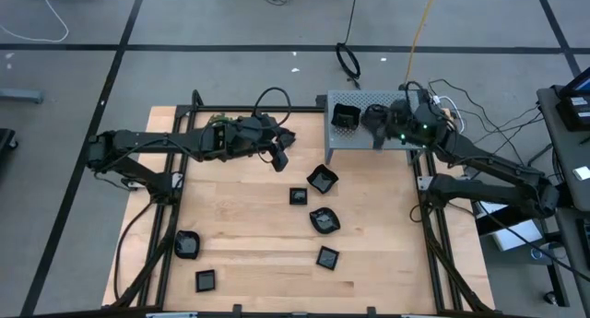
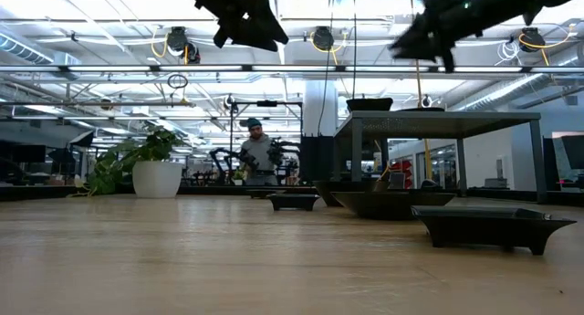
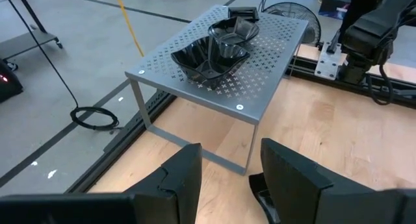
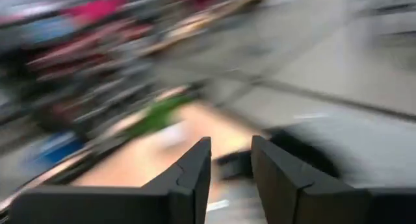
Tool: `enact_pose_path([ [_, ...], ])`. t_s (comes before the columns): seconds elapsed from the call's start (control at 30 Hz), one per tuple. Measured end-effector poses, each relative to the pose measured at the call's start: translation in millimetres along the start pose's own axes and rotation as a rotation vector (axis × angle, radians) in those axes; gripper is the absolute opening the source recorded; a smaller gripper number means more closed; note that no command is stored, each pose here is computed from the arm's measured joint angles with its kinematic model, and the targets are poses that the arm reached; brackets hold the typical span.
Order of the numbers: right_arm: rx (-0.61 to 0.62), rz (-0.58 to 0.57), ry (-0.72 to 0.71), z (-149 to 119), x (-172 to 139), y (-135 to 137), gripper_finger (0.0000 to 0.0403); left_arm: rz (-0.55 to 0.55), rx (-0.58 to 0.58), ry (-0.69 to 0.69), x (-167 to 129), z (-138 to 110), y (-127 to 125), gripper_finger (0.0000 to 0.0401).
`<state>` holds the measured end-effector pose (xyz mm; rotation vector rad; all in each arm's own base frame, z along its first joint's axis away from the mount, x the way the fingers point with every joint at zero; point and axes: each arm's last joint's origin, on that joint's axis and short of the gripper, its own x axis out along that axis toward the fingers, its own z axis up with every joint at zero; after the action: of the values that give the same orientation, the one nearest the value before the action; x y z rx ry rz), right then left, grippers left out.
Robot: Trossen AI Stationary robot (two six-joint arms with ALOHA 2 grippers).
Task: Pick & Place Mini shaped plates
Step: Stack the leaf shaped plate on top of the leaf shaped plates on the shelf
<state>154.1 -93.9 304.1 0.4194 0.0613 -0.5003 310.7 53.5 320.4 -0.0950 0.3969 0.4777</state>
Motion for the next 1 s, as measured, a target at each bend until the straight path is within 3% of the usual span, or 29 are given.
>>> enact_pose_path([
  [0.07,-0.008,0.201,0.073,-3.9,1.5,10.9,0.0095,-0.001,0.0,0.0,0.0,0.0,0.0,0.0163],
  [0.17,-0.004,0.389,0.191,-14.9,4.9,26.3,0.0094,-0.001,0.001,0.007,0.0,-0.6,0.0,0.0164],
  [0.37,-0.021,0.526,0.385,-45.7,20.4,55.5,0.0095,0.005,0.015,0.052,-0.1,-5.2,0.7,0.0164],
  [0.57,-0.188,0.496,0.465,-76.1,38.6,70.4,0.0095,0.011,0.027,0.093,-0.4,-9.3,1.4,0.0163],
  [0.83,-0.275,0.483,0.682,-130.1,53.4,91.9,0.0097,-0.002,0.055,0.146,-3.1,-15.4,-4.3,0.0164],
  [0.9,-0.288,0.432,0.73,-144.0,56.9,93.5,0.0101,-0.009,0.068,0.167,-4.6,-18.0,-7.3,0.0163],
  [1.0,-0.211,0.35,0.815,-162.2,63.0,92.9,0.0108,-0.02,0.087,0.199,-6.9,-21.9,-11.7,0.0163],
])
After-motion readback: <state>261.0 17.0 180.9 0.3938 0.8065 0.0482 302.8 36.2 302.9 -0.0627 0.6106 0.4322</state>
